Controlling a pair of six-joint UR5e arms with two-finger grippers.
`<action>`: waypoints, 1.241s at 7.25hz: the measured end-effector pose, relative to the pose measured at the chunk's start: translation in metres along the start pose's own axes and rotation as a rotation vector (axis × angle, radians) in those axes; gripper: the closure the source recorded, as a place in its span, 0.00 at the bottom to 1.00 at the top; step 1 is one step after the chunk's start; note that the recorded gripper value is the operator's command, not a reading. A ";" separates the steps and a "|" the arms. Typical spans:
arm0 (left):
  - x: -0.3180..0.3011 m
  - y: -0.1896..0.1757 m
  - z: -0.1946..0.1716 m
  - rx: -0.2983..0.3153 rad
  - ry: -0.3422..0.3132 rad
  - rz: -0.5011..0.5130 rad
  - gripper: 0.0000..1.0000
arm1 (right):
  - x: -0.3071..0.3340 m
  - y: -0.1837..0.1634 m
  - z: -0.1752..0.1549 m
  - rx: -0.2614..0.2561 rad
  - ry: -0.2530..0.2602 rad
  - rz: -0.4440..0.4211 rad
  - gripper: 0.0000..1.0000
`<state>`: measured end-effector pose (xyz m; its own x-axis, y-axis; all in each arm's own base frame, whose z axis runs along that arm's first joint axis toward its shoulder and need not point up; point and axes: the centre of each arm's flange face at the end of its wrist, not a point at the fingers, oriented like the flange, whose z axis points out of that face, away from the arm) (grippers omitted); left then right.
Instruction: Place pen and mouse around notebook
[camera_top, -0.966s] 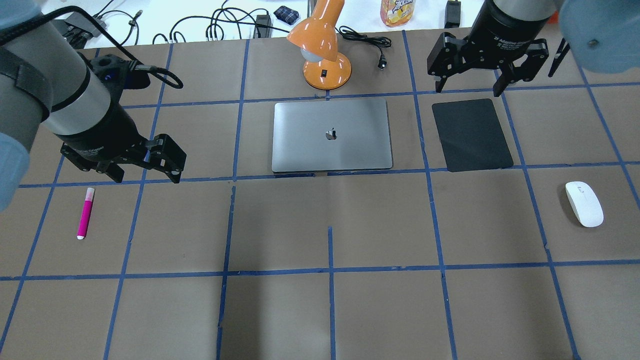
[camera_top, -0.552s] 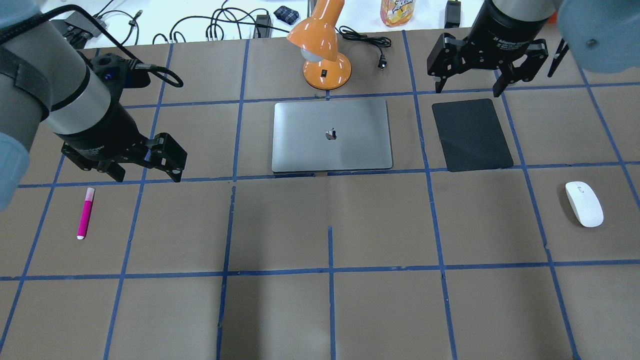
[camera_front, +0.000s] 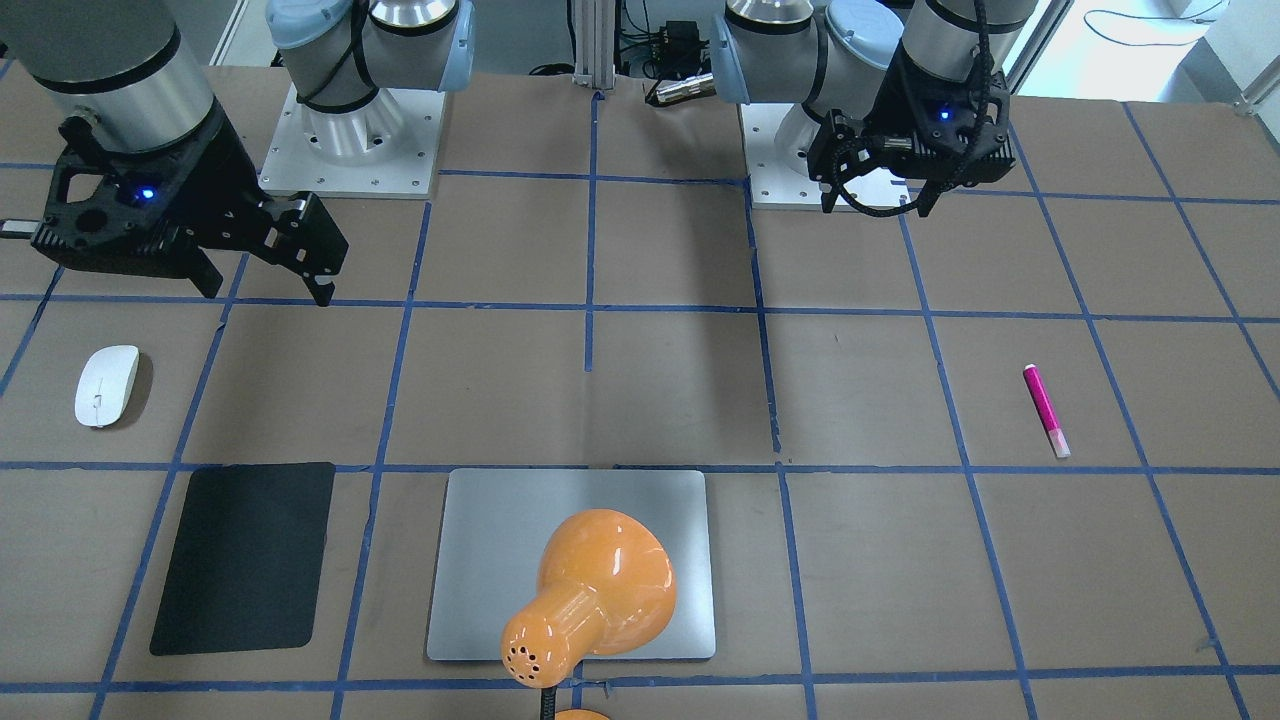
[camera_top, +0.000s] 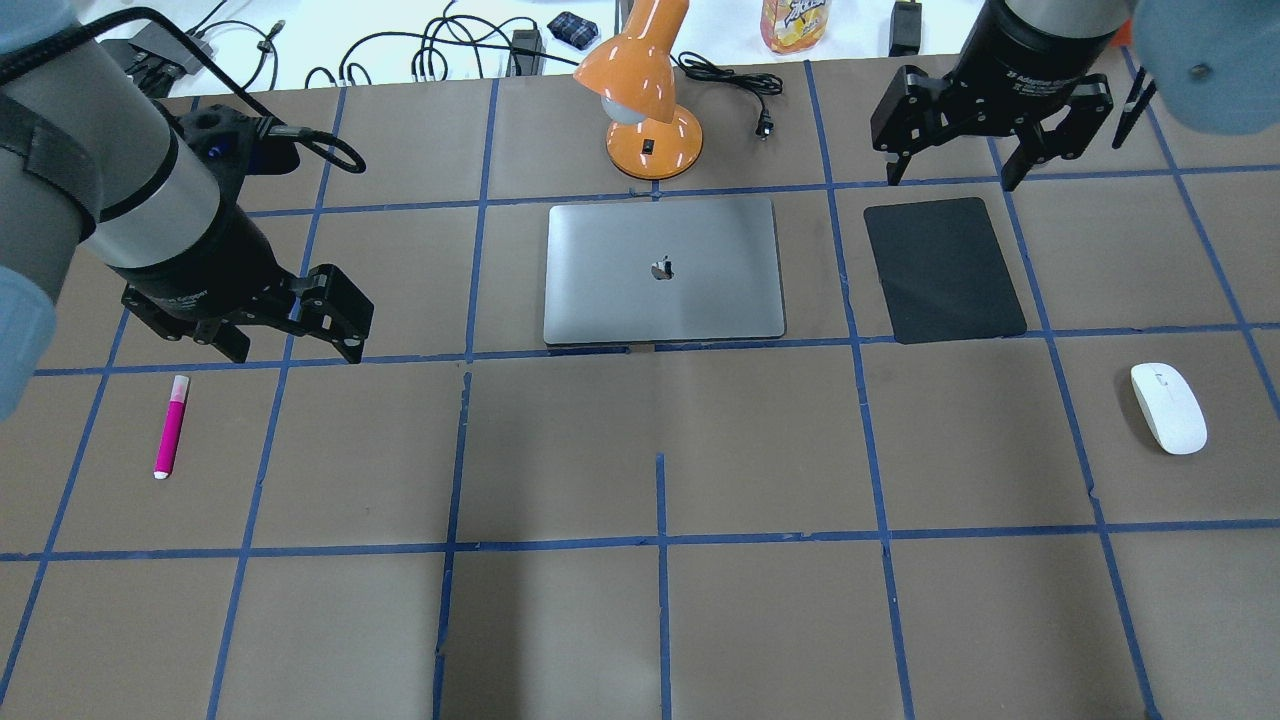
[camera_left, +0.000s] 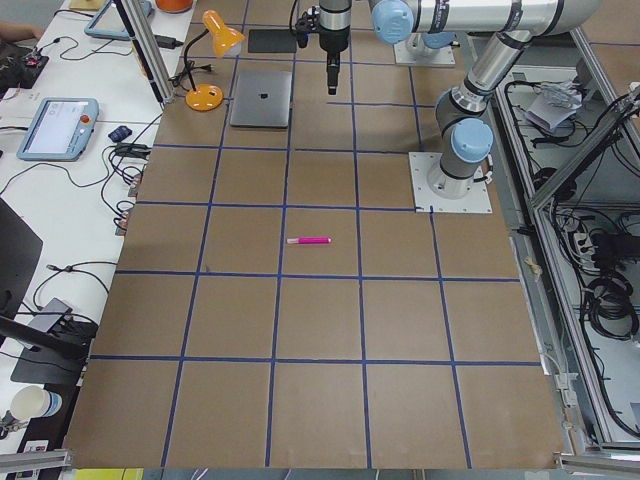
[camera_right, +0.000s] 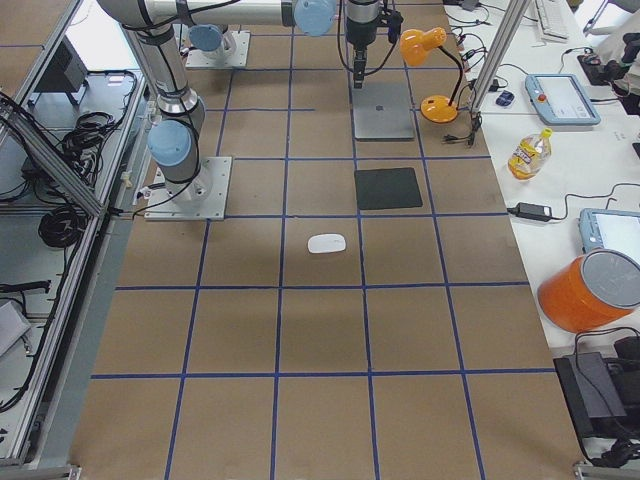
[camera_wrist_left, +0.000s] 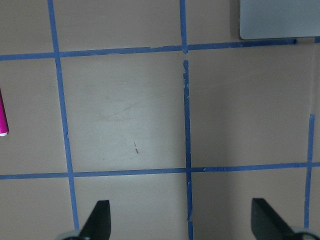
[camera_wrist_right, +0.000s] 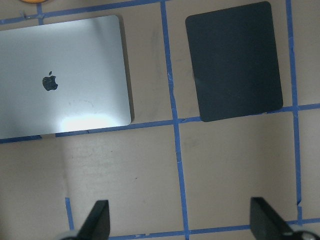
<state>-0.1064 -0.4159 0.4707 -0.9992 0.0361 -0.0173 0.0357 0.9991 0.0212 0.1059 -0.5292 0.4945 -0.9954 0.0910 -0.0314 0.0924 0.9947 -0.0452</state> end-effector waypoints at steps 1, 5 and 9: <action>0.000 0.000 0.000 0.000 0.000 0.002 0.00 | 0.035 -0.009 -0.003 -0.004 0.003 0.000 0.00; -0.012 -0.004 -0.006 0.032 -0.009 -0.010 0.00 | 0.231 -0.027 0.080 -0.111 -0.033 -0.140 0.00; -0.144 -0.025 0.004 0.064 -0.020 -0.154 0.00 | 0.323 0.019 0.233 -0.094 0.013 -0.250 0.01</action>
<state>0.0362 -0.4457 0.4688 -0.9924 -0.1182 -0.0355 -0.1165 0.9921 -0.0467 -0.2074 -0.4920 0.2505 -0.9872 -0.1582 -0.0184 -0.1589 0.9864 0.0432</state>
